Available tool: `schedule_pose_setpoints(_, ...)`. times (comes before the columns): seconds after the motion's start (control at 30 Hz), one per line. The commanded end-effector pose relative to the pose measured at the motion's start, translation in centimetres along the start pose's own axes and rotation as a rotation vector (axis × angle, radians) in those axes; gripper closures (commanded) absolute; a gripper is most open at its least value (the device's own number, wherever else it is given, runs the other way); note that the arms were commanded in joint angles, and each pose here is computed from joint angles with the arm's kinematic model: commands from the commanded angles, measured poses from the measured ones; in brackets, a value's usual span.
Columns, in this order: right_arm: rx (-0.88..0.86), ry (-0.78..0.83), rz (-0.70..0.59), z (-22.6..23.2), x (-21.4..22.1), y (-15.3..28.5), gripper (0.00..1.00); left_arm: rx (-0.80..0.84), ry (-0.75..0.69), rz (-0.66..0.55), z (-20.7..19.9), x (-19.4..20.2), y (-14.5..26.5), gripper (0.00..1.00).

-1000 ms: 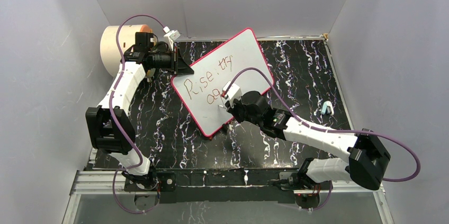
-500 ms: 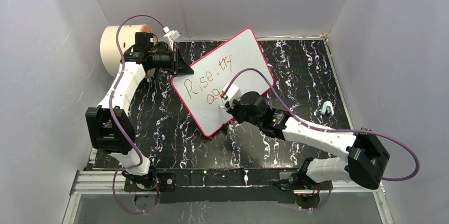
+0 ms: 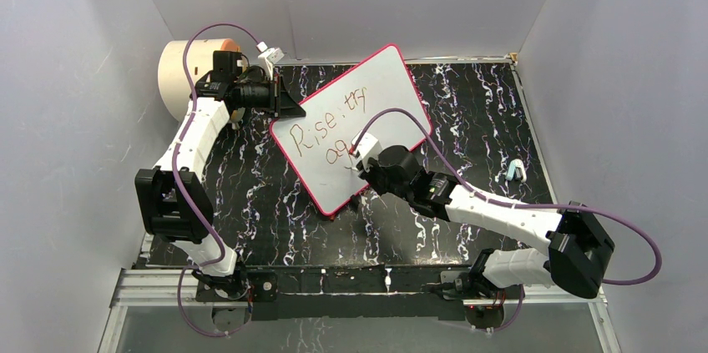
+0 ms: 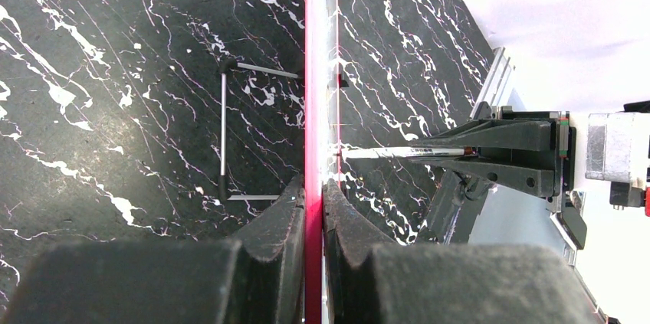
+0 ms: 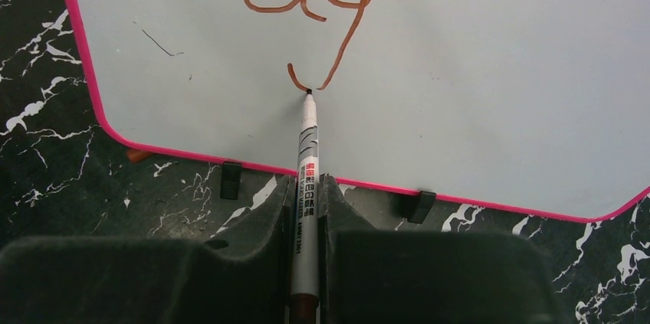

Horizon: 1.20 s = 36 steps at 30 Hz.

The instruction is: Write a sentence on the whiteboard

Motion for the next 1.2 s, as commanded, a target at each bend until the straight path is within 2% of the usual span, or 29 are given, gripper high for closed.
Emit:
schedule_pose_setpoints(0.0, 0.081, 0.002, -0.021, -1.2, -1.0, 0.1, 1.00, -0.048, 0.050, 0.072, 0.6, 2.1, -0.3, 1.00)
schedule_pose_setpoints(0.67, 0.126, -0.039, -0.149, -2.0, -2.7, 1.2, 1.00, -0.051, 0.049, 0.071, 0.6, 2.1, -0.2, 1.00)
schedule_pose_setpoints(1.17, 0.229, -0.056, -0.213, -4.7, -3.8, 1.8, 1.00, -0.046, 0.054, 0.072, 0.6, 2.2, -0.3, 1.00)
Point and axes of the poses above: each gripper's point midway between its finger pads, its own y axis back along the fingers, its own z axis along the line the jaws close on, x = y × z, the point moved 9 cm from there along y, back along the fingers, and after that the axes turned 14 degrees about y, right-handed, at the moved point
